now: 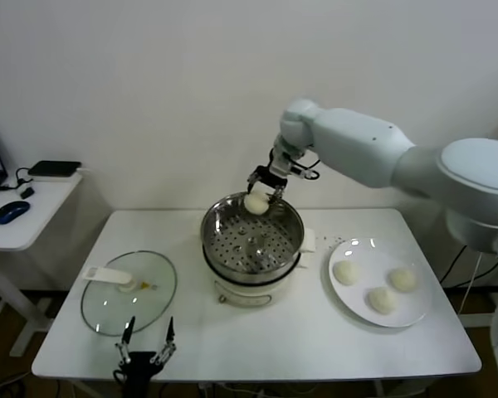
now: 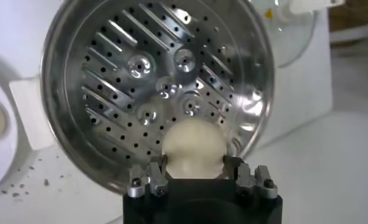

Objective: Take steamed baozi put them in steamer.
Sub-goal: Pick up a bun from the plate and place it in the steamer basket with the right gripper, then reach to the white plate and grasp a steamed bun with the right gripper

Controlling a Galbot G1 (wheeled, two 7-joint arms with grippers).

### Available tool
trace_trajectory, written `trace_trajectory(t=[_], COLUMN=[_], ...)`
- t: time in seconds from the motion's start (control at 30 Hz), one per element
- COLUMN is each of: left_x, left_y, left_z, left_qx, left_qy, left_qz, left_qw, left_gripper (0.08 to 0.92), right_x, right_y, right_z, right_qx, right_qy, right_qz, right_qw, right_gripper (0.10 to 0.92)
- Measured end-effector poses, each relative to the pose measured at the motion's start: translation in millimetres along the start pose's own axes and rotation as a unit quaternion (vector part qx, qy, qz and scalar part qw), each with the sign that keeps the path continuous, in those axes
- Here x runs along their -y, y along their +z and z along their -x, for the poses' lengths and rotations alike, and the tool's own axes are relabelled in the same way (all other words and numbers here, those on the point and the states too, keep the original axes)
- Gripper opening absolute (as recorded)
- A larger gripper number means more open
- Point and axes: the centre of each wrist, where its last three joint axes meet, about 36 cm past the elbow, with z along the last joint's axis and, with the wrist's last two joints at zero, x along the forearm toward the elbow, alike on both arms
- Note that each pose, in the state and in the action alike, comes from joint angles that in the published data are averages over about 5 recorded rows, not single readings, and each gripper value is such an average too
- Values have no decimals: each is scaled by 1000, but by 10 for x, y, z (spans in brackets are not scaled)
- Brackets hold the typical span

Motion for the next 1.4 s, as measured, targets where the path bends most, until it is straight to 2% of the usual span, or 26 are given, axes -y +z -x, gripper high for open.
trace_trajectory(t=[0.4,0.5,0.67,0.8,1.1,1.4], left_x=[0,3,7,7,-32,-38], left_y=[25,20,13,-1,-18,-30], left_z=[12,16,19,17,-18,-32], left_qx=[0,1,2,3,2,2], left_qy=[0,1,1,2,-2,-2], left_qz=[0,0,1,1,6,6], left_qw=[1000,1000,1000,1000,1000,1000], left_gripper=[823,823,823,823,823,823], right_x=[-17,-29,-43,-67,-215,-979], right_y=[21,36,57,85,213,321], right_z=[400,437,449,406,-175,-888], right_qx=[14,11,9,11,33,65], right_qy=[-6,-3,13,25,40,33], right_qz=[-22,-19,-13,-6,19,115], right_qw=[1000,1000,1000,1000,998,991], right_gripper=[663,688,798,821,823,823])
